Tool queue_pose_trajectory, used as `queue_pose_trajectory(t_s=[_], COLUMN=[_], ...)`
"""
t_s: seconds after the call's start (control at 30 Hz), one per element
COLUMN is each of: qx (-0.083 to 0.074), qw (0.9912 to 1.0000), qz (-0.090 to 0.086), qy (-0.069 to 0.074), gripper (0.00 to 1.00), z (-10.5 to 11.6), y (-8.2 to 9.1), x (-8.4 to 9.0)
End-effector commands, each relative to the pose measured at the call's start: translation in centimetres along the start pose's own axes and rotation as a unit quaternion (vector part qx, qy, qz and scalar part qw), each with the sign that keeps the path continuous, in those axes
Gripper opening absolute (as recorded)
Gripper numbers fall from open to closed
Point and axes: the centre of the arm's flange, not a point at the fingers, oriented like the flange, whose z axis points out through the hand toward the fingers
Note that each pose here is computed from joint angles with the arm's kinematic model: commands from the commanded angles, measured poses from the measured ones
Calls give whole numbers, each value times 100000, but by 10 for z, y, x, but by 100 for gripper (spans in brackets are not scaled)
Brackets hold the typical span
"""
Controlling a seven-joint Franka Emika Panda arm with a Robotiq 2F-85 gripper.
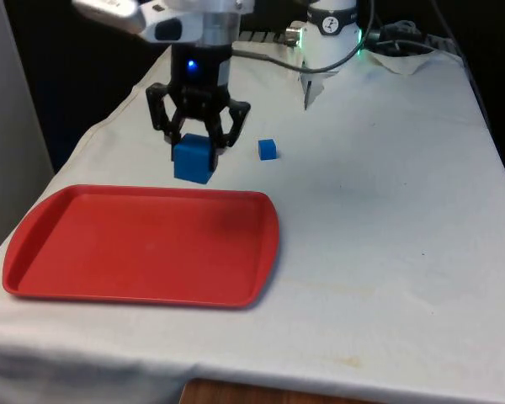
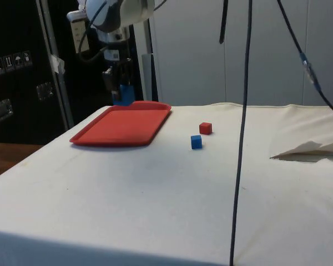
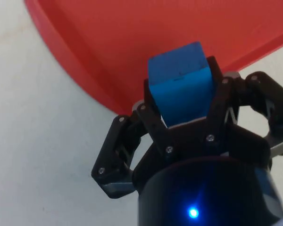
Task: Pick up the largest block and place it onto the tray.
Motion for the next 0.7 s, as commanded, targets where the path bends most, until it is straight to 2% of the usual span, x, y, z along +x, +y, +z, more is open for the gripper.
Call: queue_pose_trajectory(t_s=[0.0,0.13,0.17,0.2,0.4,0.43,0.5,0.67], qx=[493,911,370,1072,2240,1612,2812,3851], qw=[99999,99996,99999,99994,99973,99983,99958,99921], qz=[55,184,199,219,464,470,597,820], qy=[-93,47,190,14,331,736,476,552], gripper=[0,0,0,0,0,0,0,0], z=[7,19,16,23,45,42,53,67], y=[6,16,14,19,31,30,37,46], x=[2,6,4,6,12,11,15,18])
